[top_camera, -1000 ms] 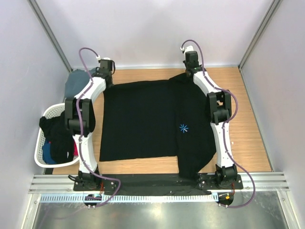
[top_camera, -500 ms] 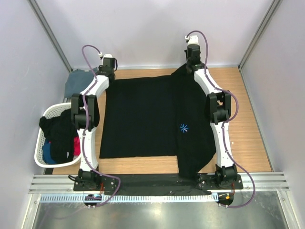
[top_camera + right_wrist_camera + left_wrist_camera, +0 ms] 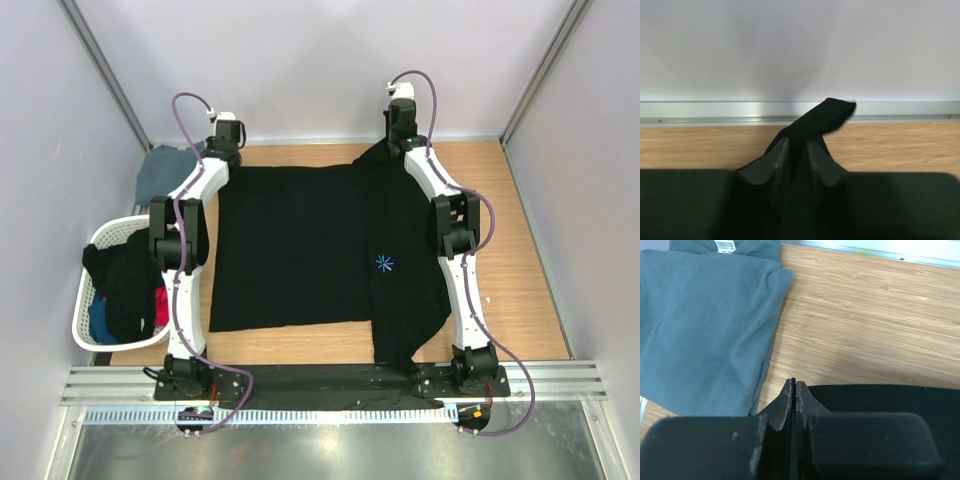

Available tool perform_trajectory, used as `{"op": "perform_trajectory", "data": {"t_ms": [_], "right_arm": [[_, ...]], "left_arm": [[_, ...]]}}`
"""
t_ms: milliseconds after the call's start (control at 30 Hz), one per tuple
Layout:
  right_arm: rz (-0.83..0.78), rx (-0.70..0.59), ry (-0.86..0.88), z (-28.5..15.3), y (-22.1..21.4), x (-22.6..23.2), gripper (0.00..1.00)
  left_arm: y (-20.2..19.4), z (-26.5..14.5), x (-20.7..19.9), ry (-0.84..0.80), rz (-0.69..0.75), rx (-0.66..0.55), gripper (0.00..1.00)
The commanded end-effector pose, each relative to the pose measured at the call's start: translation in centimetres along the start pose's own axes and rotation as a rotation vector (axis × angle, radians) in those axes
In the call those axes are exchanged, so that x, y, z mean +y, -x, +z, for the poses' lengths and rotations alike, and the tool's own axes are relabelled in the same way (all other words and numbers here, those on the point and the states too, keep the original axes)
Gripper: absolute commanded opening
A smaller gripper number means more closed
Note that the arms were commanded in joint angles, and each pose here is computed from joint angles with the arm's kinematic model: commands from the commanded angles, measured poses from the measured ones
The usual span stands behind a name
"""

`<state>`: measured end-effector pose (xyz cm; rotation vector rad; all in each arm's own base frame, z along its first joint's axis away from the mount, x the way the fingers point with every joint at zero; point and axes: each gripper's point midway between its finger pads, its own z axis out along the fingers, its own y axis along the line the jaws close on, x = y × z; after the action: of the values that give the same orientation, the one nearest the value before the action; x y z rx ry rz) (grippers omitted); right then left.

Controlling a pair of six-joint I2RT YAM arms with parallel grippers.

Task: Fold and stack the t-shirts
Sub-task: Flatten the tshirt out

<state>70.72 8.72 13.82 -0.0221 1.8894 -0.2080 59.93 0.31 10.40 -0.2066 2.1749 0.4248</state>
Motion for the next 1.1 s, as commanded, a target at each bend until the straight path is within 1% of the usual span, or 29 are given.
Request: {"op": "perform_trajectory", "data": {"t_ms": [0,33,67,100,200,233,267,300,333,367,400,433,467,500,533,567,600,667,700,733,800,867,1000,1033,1067], "right_arm": [[0.082,-0.040,0.079,-2.7,5.6,0.3,0.30],[0.080,-0.018,0.078,-3.3,5.7,0.0,0.71],[0.117,0.039,0.078,-4.3,5.0,-0.1,0.94],[0.133,0.046,0.079,-6.3,6.3,-0.7,1.00],[0.203,0.126,0.080,-10.2,6.1,-1.4,1.00],[0.211,0.201,0.078,-11.2,3.5,-1.4,1.00],[0.241,0.199,0.074,-14.2,5.4,-2.4,0.99],[0.294,0.285,0.052,-15.4,2.2,-2.4,1.00],[0.330,0.316,0.036,-16.9,1.5,-2.7,1.00],[0.359,0.341,0.017,-19.4,1.5,-3.6,1.00],[0.408,0.433,-0.035,-20.9,-2.2,-3.8,1.00],[0.429,0.476,-0.077,-22.1,-3.7,-4.5,1.00],[0.457,0.503,-0.096,-24.2,-4.4,-5.0,1.00],[0.479,0.596,-0.134,-25.7,-8.6,-4.9,1.00],[0.497,0.631,-0.148,-26.8,-10.2,-5.0,1.00],[0.521,0.632,-0.150,-28.3,-10.4,-5.3,1.00],[0.520,0.705,-0.182,-29.9,-13.9,-5.4,1.00],[0.579,0.711,-0.196,-31.3,-15.2,-5.5,1.00],[0.600,0.730,-0.190,-32.7,-16.5,-5.4,0.99],[0.633,0.717,-0.183,-32.9,-16.7,-5.2,1.00],[0.660,0.731,-0.179,-34.0,-18.2,-5.1,1.00],[0.687,0.735,-0.159,-34.0,-19.0,-4.5,0.99],[0.645,0.803,-0.218,-34.7,-22.1,-5.1,1.00],[0.618,0.833,-0.251,-35.1,-23.0,-5.5,1.00],[0.597,0.826,-0.299,-35.2,-23.4,-6.4,1.00]], "left_arm": [[2.5,-1.1,-0.2,-0.031,-0.045,-0.064,0.00],[2.2,-1.2,-0.5,-0.040,-0.041,-0.058,0.00],[2.2,-1.5,-0.6,-0.048,-0.043,-0.057,0.00],[2.1,-1.6,-0.8,-0.057,-0.048,-0.053,0.00],[2.2,-2.2,-0.8,-0.071,-0.061,-0.048,0.00],[1.8,-2.2,-1.1,-0.079,-0.066,-0.038,0.00],[1.7,-2.3,-1.1,-0.086,-0.070,-0.032,0.00],[1.6,-2.5,-1.1,-0.090,-0.071,-0.031,0.00],[1.3,-2.6,-1.1,-0.090,-0.076,-0.024,0.00],[1.0,-2.6,-1.1,-0.092,-0.074,-0.017,0.00],[1.0,-2.7,-1.1,-0.097,-0.075,-0.017,0.00],[0.6,-2.8,-1.1,-0.099,-0.073,-0.010,0.00],[0.4,-2.8,-1.2,-0.102,-0.072,-0.005,0.00],[0.4,-3.0,-1.1,-0.105,-0.075,-0.005,0.00],[0.3,-3.2,-1.2,-0.109,-0.076,-0.003,0.00],[0.4,-3.3,-1.2,-0.115,-0.079,-0.005,0.00],[0.5,-3.4,-1.2,-0.119,-0.080,-0.005,0.00],[0.5,-3.7,-1.2,-0.125,-0.077,-0.007,0.00],[0.5,-3.8,-1.0,-0.125,-0.078,-0.008,0.00],[0.7,-4.0,-0.9,-0.126,-0.081,-0.015,0.00],[0.8,-4.2,-1.0,-0.129,-0.082,-0.017,0.00],[0.9,-4.4,-0.9,-0.133,-0.086,-0.021,0.00],[0.8,-4.8,-0.8,-0.139,-0.087,-0.022,0.00],[0.9,-4.9,-0.8,-0.138,-0.085,-0.028,0.00],[1.1,-5.0,-0.5,-0.130,-0.086,-0.034,0.00]]}}
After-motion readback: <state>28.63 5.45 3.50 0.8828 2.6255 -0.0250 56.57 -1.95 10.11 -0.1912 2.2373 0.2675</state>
